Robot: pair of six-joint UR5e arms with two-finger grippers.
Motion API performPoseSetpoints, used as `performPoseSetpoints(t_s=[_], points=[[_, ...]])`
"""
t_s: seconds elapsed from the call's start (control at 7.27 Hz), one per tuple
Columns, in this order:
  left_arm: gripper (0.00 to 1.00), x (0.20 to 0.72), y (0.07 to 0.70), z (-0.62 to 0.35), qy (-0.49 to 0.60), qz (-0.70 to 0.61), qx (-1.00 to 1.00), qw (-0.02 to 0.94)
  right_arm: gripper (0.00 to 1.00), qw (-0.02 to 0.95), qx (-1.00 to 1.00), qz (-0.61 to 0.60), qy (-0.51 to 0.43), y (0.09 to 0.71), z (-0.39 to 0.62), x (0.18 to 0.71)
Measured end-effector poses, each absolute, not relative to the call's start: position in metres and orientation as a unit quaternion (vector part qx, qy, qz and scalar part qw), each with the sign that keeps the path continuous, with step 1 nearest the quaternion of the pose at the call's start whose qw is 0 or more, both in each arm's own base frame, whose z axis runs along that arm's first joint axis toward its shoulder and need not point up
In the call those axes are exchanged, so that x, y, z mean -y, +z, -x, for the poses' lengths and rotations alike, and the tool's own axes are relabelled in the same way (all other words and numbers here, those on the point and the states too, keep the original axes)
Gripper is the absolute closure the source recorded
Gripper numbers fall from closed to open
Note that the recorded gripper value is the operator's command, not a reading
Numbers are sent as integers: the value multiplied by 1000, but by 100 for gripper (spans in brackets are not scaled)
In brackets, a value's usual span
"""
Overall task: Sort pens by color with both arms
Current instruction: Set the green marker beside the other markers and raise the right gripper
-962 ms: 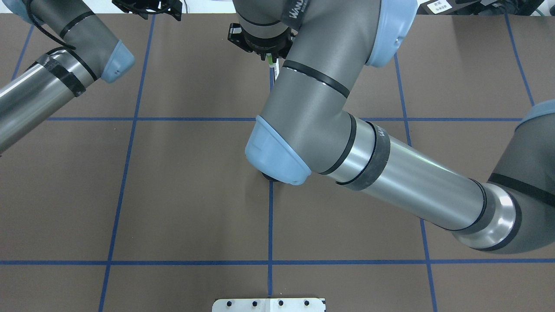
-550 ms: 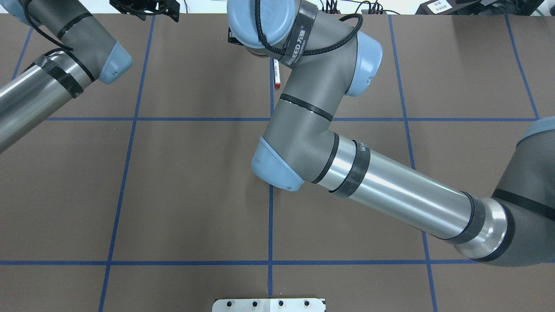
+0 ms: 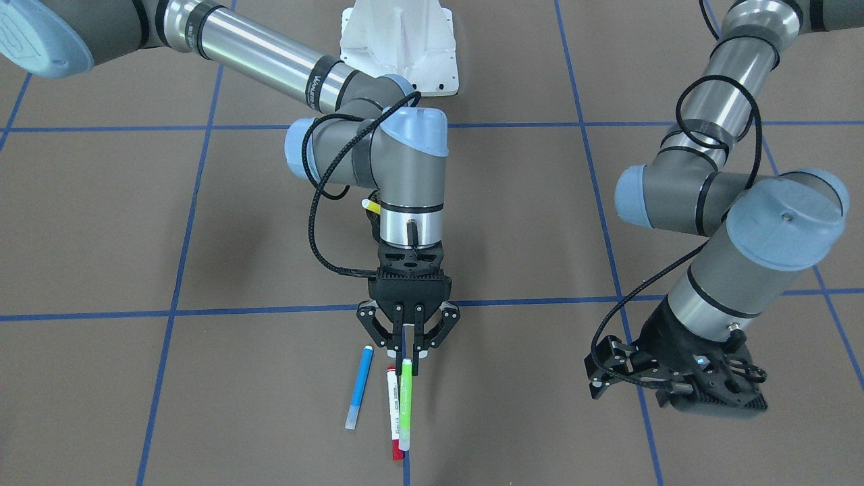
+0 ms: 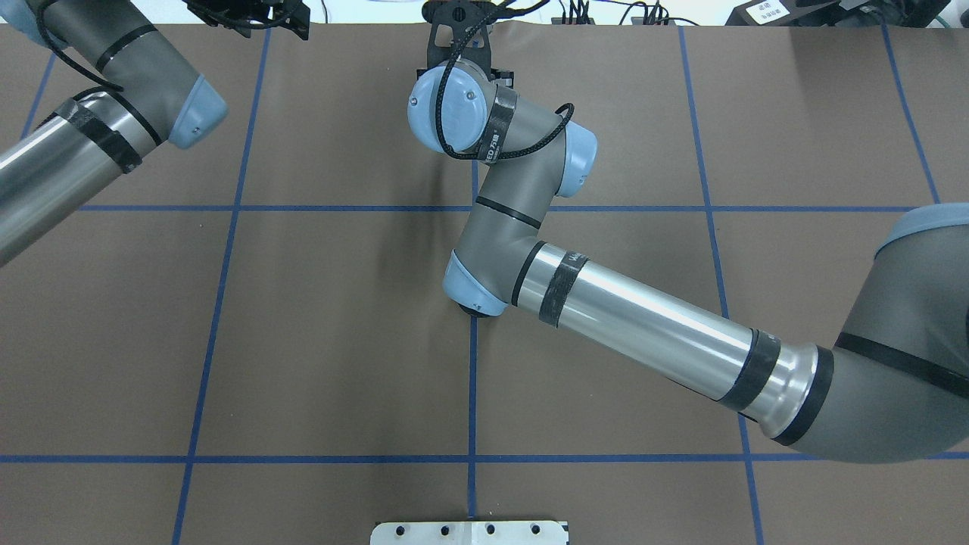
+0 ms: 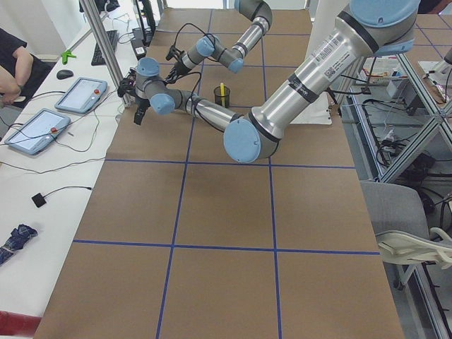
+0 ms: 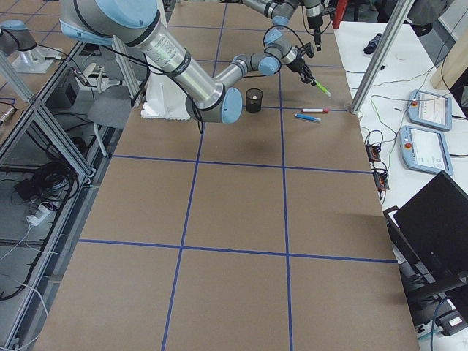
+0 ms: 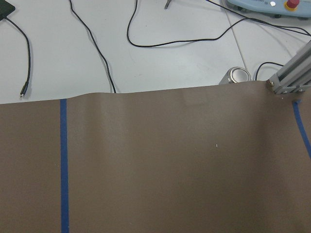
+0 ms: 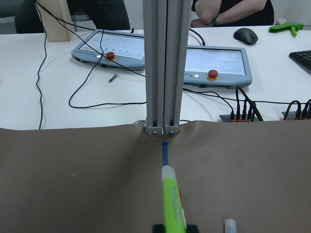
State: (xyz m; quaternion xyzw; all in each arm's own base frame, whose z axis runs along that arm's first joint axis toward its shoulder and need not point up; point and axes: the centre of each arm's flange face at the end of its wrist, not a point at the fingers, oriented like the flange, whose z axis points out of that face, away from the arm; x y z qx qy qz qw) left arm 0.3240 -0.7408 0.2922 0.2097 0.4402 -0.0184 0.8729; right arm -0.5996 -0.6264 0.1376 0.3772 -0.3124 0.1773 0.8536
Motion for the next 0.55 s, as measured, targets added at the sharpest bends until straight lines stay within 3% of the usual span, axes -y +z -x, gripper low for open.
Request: performPoseSetpoints(t_s=[0.55], points=[[0, 738, 311, -322, -20, -203, -436, 877, 100, 854, 287, -400, 167, 164, 658, 617]])
